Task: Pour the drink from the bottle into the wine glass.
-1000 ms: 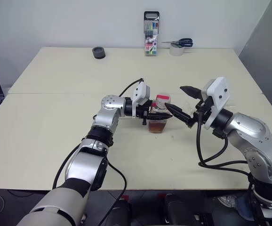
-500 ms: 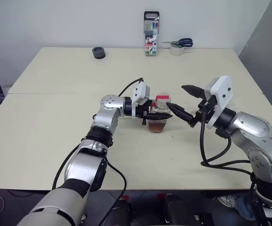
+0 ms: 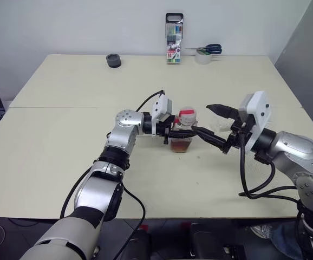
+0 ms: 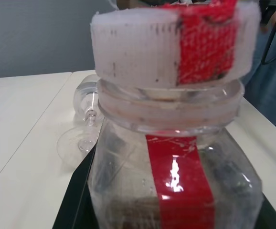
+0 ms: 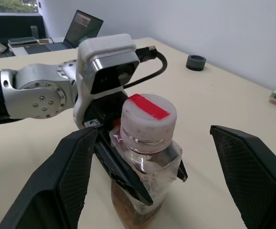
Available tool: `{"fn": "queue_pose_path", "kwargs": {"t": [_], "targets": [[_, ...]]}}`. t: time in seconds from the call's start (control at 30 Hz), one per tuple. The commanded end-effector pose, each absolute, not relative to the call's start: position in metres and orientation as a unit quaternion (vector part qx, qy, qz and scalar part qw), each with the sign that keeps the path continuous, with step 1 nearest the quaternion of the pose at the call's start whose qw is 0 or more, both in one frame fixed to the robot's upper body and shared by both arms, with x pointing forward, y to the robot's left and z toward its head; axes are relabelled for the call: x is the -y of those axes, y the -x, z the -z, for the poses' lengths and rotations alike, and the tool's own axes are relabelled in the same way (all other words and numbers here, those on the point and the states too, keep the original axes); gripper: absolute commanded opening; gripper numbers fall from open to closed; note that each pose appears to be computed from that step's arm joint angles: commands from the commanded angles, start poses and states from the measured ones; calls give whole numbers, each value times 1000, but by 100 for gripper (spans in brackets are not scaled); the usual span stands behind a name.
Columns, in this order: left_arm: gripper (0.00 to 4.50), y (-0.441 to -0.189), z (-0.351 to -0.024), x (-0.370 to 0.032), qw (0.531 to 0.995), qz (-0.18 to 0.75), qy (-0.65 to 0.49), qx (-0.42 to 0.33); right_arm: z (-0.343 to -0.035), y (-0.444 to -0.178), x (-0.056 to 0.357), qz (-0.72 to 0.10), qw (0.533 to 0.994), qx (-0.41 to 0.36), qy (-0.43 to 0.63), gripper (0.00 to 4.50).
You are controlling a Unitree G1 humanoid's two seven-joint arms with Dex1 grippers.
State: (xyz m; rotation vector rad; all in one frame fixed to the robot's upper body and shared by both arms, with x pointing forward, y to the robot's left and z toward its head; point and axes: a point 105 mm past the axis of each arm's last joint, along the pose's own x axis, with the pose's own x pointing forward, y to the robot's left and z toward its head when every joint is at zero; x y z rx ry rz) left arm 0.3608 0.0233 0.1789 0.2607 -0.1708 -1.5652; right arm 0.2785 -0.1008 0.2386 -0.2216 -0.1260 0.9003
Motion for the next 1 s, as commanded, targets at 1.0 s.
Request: {"fn": "queue_pose_path", "kwargs": {"t": [1.0], "targets": [[166, -349, -194, -13, 675, 719, -116, 114, -246, -295, 79, -465, 878, 60, 94, 450]]}}
